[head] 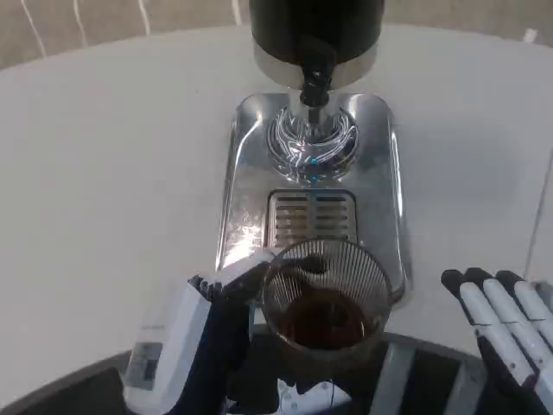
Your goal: Grasp the cup under the faucet to collect the drink, then remove the cup.
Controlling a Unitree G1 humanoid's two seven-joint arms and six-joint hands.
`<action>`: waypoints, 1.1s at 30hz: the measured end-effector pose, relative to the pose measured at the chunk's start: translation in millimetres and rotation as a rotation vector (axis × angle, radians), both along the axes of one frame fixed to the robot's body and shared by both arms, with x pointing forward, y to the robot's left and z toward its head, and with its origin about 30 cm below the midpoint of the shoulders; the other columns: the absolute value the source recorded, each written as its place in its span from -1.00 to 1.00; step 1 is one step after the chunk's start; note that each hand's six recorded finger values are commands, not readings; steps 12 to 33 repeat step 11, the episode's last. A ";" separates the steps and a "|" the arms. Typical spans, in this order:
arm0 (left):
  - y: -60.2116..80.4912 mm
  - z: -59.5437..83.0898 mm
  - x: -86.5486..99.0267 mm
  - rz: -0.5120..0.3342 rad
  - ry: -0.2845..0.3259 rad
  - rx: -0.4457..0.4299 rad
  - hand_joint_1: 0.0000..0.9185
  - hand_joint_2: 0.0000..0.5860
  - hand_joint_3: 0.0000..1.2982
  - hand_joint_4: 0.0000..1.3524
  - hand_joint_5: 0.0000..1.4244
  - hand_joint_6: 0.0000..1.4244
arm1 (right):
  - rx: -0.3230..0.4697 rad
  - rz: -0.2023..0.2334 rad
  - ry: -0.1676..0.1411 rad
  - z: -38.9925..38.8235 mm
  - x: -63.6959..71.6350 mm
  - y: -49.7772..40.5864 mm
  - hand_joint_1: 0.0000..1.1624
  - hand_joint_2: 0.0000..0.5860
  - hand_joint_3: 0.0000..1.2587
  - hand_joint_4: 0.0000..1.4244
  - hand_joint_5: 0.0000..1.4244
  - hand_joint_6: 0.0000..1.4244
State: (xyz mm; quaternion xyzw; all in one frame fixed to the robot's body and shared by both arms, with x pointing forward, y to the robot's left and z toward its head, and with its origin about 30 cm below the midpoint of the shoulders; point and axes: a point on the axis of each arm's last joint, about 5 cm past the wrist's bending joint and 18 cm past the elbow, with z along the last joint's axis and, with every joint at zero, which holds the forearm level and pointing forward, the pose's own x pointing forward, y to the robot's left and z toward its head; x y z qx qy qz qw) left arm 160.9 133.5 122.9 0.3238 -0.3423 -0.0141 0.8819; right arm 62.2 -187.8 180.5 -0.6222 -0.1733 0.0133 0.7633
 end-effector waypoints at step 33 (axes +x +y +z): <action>-0.5 1.5 1.6 -0.004 -0.004 0.001 0.34 -0.74 0.94 0.64 1.00 1.00 | 0.000 0.003 0.016 3.8 -1.2 4.4 -0.18 0.52 -1.00 -1.00 -1.00 -1.00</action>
